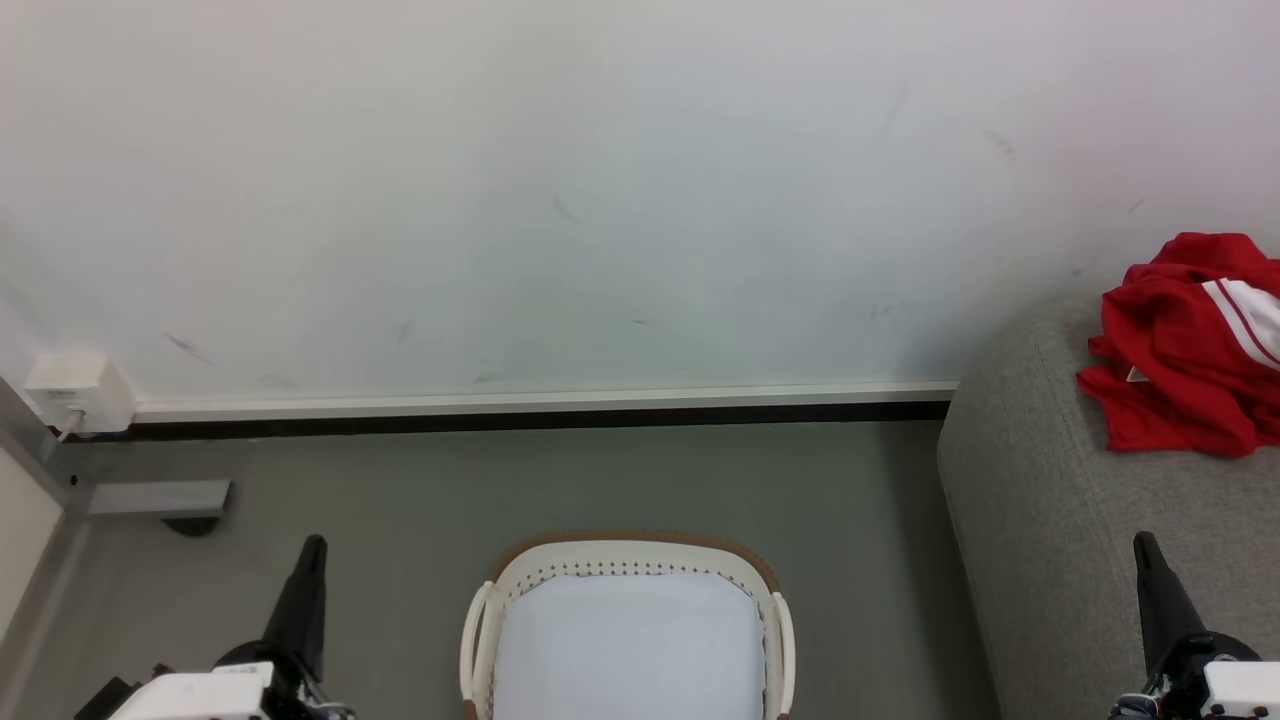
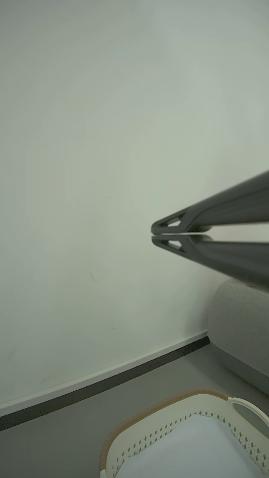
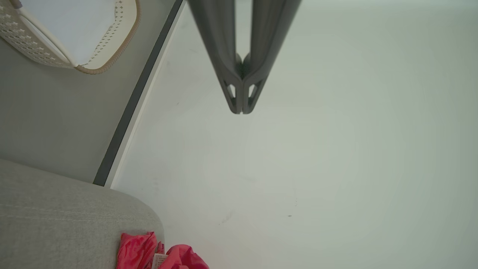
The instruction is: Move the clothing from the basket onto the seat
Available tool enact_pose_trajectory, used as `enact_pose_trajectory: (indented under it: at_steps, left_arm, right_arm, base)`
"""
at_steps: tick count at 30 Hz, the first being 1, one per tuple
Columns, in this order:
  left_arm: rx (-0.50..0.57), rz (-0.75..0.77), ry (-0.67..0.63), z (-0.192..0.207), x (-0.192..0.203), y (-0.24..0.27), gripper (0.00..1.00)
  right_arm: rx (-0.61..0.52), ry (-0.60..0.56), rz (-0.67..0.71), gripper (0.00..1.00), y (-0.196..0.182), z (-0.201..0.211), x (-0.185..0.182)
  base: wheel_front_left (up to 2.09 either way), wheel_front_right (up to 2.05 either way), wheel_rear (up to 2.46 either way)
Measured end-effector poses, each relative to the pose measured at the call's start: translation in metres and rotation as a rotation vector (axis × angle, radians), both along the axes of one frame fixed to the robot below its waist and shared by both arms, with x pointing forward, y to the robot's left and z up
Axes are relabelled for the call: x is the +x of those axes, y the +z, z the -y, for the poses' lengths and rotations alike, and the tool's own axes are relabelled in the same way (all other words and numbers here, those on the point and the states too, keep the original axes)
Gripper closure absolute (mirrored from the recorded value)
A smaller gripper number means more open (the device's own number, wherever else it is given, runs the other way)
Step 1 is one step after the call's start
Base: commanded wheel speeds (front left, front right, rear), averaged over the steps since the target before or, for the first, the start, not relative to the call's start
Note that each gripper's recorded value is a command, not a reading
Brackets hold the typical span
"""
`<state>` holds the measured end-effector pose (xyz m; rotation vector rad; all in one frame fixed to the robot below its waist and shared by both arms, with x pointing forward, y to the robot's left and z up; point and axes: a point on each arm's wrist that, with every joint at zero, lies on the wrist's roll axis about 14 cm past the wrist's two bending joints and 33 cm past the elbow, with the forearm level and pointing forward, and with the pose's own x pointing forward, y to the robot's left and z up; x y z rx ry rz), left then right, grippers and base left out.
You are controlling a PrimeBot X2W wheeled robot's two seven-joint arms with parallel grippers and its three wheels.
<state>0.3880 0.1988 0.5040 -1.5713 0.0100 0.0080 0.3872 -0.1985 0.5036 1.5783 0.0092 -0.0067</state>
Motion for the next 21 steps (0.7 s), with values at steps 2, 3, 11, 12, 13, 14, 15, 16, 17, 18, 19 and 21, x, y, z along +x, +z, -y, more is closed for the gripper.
enact_pose_trajectory:
  at_steps: [2, 3, 11, 12, 13, 14, 15, 16, 17, 18, 19, 21]
  left_arm:
    - [0.000, 0.000, 0.000, 0.0000, 0.0000, 0.0000, 1.00]
    - [0.000, 0.000, 0.000, 0.0000, 0.0000, 0.0000, 1.00]
    - [0.000, 0.000, 0.000, 0.0000, 0.0000, 0.0000, 1.00]
    - [0.000, 0.000, 0.000, 0.0000, 0.0000, 0.0000, 1.00]
    - [0.000, 0.000, 0.000, 0.0000, 0.0000, 0.0000, 1.00]
    - [0.000, 0.000, 0.000, 0.0000, 0.0000, 0.0000, 1.00]
    - [0.000, 0.000, 0.000, 0.0000, 0.0000, 0.0000, 1.00]
    - [0.000, 0.000, 0.000, 0.0000, 0.0000, 0.0000, 1.00]
    - [0.000, 0.000, 0.000, 0.0000, 0.0000, 0.0000, 1.00]
    - [0.000, 0.000, 0.000, 0.0000, 0.0000, 0.0000, 1.00]
    - [0.000, 0.000, 0.000, 0.0000, 0.0000, 0.0000, 1.00]
    - [0.000, 0.000, 0.000, 0.0000, 0.0000, 0.0000, 1.00]
  right_arm:
    - [0.000, 0.000, 0.000, 1.00, 0.0000, 0.0000, 0.0000]
    - [0.000, 0.000, 0.000, 1.00, 0.0000, 0.0000, 0.0000]
    - [0.000, 0.000, 0.000, 1.00, 0.0000, 0.0000, 0.0000]
    - [0.000, 0.000, 0.000, 1.00, 0.0000, 0.0000, 0.0000]
    - [0.000, 0.000, 0.000, 1.00, 0.0001, 0.0000, 0.0000]
    - [0.000, 0.000, 0.000, 1.00, 0.0000, 0.0000, 0.0000]
    - [0.000, 0.000, 0.000, 1.00, 0.0000, 0.0000, 0.0000]
    - [0.000, 0.000, 0.000, 1.00, 0.0000, 0.0000, 0.0000]
    - [0.000, 0.000, 0.000, 1.00, 0.0000, 0.0000, 0.0000]
    - [0.000, 0.000, 0.000, 1.00, 0.0000, 0.0000, 0.0000]
    - [0.000, 0.000, 0.000, 1.00, 0.0000, 0.0000, 0.0000]
    - [0.000, 0.000, 0.000, 1.00, 0.0000, 0.0000, 0.0000]
  base:
    - [0.00, 0.00, 0.00]
    - [0.00, 0.00, 0.00]
    - [0.00, 0.00, 0.00]
    - [0.00, 0.00, 0.00]
    - [0.00, 0.00, 0.00]
    - [0.00, 0.00, 0.00]
    - [0.00, 0.00, 0.00]
    - [0.00, 0.00, 0.00]
    - [0.00, 0.00, 0.00]
    - [0.00, 0.00, 0.00]
    - [0.00, 0.00, 0.00]
    - [0.00, 0.00, 0.00]
